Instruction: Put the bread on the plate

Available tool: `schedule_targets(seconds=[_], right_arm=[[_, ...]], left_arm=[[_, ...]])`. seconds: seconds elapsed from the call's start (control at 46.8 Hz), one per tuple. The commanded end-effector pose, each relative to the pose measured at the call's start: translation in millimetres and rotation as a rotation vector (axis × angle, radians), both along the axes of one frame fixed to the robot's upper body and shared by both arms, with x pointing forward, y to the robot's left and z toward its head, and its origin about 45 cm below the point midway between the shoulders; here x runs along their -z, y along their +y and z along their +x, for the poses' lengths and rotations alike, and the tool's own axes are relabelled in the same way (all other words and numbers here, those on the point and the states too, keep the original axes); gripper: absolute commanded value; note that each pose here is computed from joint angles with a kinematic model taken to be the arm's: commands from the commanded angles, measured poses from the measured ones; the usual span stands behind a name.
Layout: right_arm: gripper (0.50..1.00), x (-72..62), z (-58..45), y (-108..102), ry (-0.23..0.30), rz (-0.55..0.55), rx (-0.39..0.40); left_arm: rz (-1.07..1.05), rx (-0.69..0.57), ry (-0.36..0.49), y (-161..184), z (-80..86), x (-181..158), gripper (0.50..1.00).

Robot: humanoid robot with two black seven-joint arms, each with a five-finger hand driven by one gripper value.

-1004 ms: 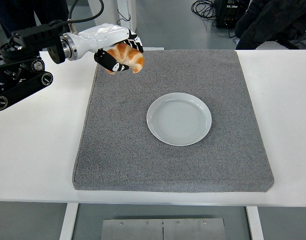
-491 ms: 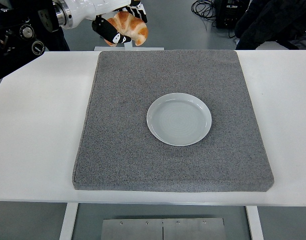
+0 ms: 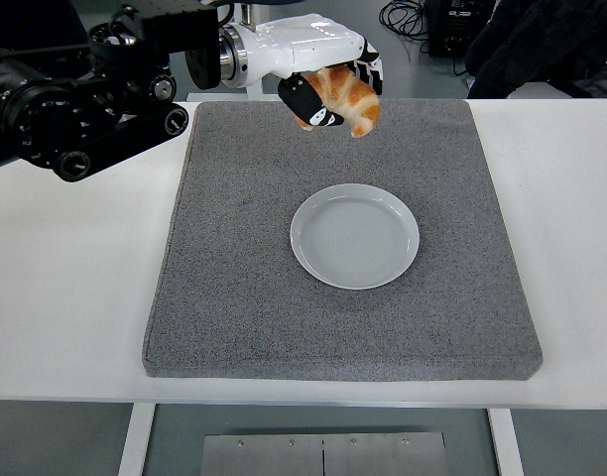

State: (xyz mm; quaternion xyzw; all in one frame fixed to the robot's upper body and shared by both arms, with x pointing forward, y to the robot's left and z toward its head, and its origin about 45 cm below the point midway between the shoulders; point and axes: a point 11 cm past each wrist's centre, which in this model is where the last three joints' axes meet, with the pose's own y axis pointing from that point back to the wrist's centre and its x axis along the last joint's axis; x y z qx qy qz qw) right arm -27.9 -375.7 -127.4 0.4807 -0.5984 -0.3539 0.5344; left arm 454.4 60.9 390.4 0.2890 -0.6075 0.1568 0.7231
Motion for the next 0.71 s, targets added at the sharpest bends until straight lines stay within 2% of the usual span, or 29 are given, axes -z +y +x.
schedule_targets(seconds=[0.0, 0.278, 0.577, 0.684], right_arm=[[1.0, 0.0, 0.2, 0, 0.0, 0.0, -0.001], [1.0, 0.0, 0.2, 0, 0.0, 0.0, -0.001], [1.0, 0.0, 0.2, 0, 0.0, 0.0, -0.001], [1.0, 0.0, 0.2, 0, -0.001, 0.0, 0.001]], left_arm=[[0.01, 0.028, 0.003, -15, -4.6, 5, 0.5], [0.019, 0.118, 0.038, -65, -25.3, 30, 0.5], [0.102, 0.143, 0.048, -78, -33.1, 67, 0.5], [0.11, 0.134, 0.054, -74, -31.4, 73, 0.5]])
